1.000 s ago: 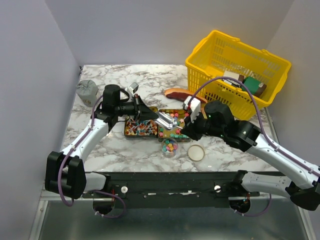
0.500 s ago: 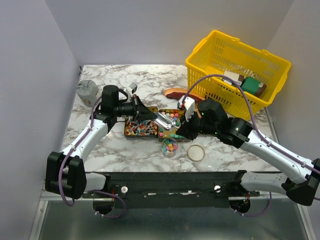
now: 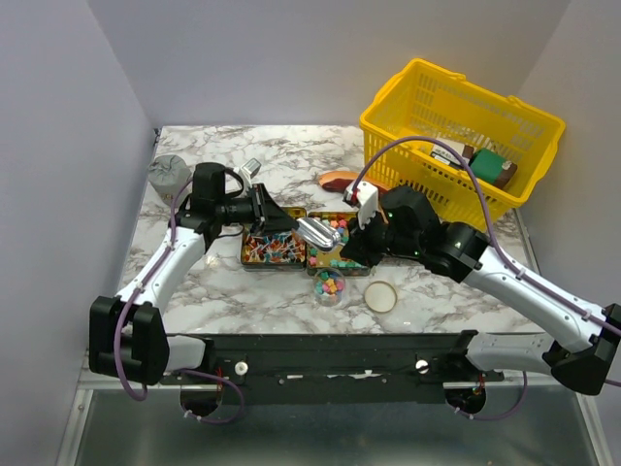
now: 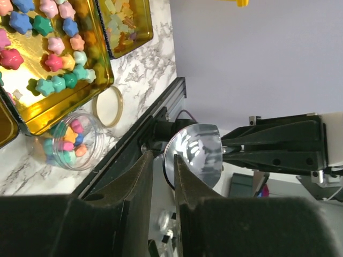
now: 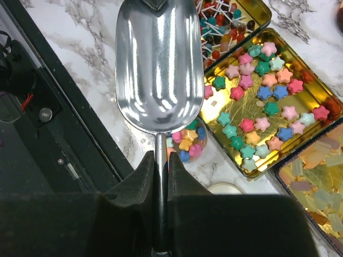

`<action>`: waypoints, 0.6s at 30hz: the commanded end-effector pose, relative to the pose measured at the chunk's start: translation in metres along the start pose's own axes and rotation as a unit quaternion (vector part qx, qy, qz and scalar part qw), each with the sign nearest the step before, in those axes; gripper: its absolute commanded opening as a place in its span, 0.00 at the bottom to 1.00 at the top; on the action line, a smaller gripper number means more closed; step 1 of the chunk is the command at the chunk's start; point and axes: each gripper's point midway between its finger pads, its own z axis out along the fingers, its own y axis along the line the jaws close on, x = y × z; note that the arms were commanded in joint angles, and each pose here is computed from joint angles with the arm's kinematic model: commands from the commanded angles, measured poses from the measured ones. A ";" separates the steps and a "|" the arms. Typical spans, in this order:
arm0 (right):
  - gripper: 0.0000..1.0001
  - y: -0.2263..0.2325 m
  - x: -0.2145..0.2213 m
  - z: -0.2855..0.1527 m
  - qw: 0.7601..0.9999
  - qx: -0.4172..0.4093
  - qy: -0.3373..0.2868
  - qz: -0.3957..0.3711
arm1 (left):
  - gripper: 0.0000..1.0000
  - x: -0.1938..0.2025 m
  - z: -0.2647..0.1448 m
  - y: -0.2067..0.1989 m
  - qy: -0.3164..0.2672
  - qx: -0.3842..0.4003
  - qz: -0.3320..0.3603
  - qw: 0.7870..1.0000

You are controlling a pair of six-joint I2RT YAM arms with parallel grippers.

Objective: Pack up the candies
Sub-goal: Adjust the spatula, then scoop the fake candies from the storage box.

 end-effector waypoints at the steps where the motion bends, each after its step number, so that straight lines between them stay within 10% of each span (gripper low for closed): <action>1: 0.01 -0.007 -0.041 -0.010 0.998 0.027 -0.061 0.011 | 0.28 0.003 -0.004 0.028 0.005 -0.053 0.000 0.999; 11: 0.01 -0.021 0.004 0.017 0.996 0.064 0.039 0.048 | 0.72 -0.072 -0.054 0.053 -0.122 -0.211 0.046 0.969; 18: 0.01 -0.028 0.013 0.037 0.989 0.087 0.104 0.066 | 0.82 -0.106 -0.097 0.097 -0.207 -0.349 0.049 0.913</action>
